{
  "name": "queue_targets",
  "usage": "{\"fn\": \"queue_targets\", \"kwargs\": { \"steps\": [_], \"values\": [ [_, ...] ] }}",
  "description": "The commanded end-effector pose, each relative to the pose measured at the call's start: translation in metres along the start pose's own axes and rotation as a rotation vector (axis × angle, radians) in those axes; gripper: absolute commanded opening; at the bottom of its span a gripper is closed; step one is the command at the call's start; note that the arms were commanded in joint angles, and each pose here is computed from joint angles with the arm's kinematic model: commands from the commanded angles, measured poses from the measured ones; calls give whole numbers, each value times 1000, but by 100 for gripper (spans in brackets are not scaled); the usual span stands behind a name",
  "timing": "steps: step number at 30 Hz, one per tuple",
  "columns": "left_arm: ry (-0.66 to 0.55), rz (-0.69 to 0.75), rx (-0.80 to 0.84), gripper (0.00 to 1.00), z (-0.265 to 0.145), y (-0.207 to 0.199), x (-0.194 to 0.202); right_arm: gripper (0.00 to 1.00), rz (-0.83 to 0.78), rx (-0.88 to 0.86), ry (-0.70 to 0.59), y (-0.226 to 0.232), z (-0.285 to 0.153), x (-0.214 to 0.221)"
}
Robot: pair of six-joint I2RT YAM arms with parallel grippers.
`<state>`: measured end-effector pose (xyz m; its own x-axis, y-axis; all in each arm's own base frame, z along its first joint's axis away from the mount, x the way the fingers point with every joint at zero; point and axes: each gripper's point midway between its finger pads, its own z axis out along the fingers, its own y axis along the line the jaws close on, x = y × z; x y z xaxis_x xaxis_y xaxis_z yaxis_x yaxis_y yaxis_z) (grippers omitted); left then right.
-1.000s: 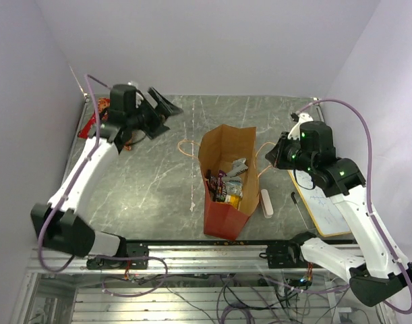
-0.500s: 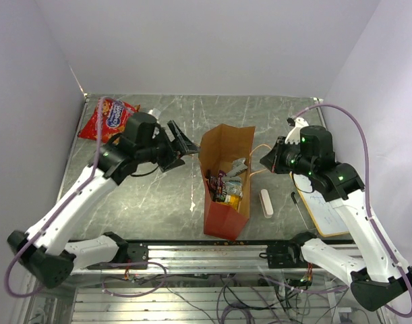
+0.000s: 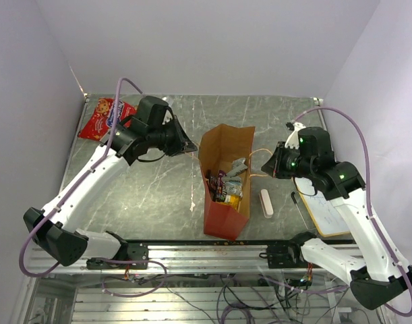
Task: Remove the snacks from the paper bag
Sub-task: Adjust the paper bag at the center of the board.
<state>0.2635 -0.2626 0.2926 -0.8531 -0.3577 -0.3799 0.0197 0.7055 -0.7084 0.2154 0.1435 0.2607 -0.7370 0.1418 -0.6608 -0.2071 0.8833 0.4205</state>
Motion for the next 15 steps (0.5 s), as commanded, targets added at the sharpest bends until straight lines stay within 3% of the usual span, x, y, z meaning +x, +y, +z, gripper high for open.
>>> {"fn": "queue_targets", "kwargs": {
  "steps": [1,5,9,15],
  "values": [
    [19,119,45,7,-20,-13,-4,0,-27,-4,66,4,-11,6],
    [-25,185,28,7,-38,-18,-25,0,-16,-60,84,15,-9,5],
    [-23,164,15,7,-40,-15,-30,0,14,-91,46,22,-11,-1],
    [-55,13,126,7,-34,-21,-22,0,23,-84,-211,31,-30,-58]
  ]
}}
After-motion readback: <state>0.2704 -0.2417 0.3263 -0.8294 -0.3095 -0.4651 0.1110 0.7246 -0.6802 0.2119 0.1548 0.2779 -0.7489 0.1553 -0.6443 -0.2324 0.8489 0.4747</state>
